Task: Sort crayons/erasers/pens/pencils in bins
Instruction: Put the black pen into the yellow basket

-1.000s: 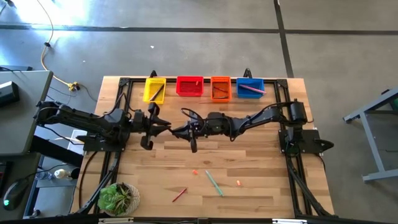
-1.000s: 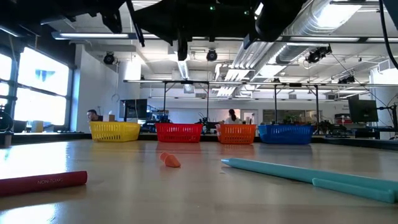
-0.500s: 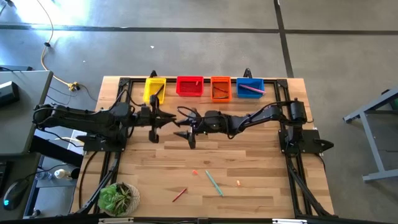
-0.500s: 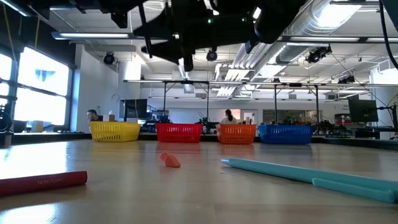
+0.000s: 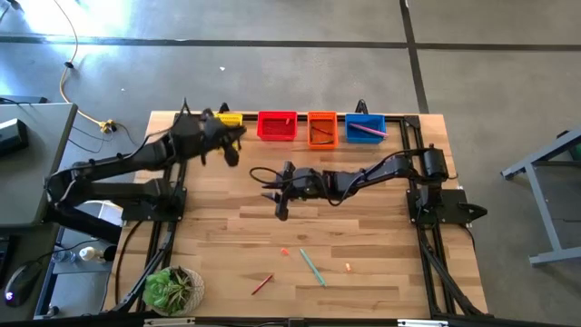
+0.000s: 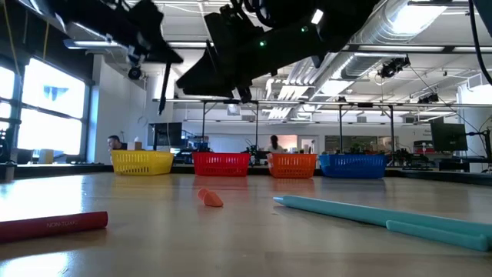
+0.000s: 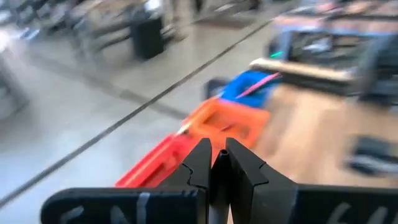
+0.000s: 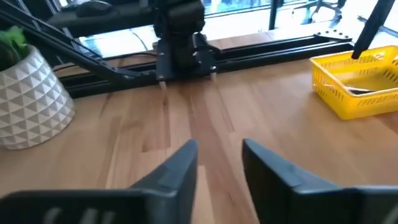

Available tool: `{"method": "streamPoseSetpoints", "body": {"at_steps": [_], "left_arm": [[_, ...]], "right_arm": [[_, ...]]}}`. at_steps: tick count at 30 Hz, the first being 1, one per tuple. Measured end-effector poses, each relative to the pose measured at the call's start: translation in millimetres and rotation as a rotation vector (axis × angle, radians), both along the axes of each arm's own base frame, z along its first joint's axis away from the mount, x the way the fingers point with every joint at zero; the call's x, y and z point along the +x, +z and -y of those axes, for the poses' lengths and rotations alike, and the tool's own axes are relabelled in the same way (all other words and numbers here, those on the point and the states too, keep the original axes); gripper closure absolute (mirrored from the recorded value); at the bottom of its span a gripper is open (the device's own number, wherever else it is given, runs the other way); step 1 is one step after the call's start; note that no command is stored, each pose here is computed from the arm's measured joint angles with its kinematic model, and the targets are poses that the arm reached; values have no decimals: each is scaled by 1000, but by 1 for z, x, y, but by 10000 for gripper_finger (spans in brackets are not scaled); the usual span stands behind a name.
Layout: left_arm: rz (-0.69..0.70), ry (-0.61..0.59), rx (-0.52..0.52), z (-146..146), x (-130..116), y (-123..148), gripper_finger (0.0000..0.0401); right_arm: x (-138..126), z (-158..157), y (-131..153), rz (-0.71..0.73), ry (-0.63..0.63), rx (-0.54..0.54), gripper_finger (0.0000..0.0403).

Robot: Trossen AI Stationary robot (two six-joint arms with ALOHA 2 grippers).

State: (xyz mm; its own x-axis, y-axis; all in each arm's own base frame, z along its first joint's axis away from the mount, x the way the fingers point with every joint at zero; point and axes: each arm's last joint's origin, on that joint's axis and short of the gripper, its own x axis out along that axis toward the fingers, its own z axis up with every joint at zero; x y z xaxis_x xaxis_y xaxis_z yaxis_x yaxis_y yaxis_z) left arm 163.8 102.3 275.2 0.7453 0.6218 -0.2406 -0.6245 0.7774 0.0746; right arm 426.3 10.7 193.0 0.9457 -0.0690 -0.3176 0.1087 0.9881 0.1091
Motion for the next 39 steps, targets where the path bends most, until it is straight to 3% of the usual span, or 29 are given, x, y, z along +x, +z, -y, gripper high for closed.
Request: {"method": "streamPoseSetpoints", "body": {"at_steps": [8, 16, 25, 34, 39], "left_arm": [[-130, 189, -147, -53, -14, -32, 392], [-225, 308, -230, -86, -16, -64, 391], [-213, 366, -264, -93, -15, -68, 389], [-220, 363, -284, -92, -10, -59, 321], [-225, 365, -279, -93, -10, -59, 308]], "right_arm": [[0, 0, 0, -6, 0, -20, 397], [0, -4, 0, -2, 5, -22, 392], [0, -4, 0, -1, 7, -29, 401], [0, -4, 0, -1, 14, -26, 403], [-3, -6, 3, -22, 16, -19, 403]]}}
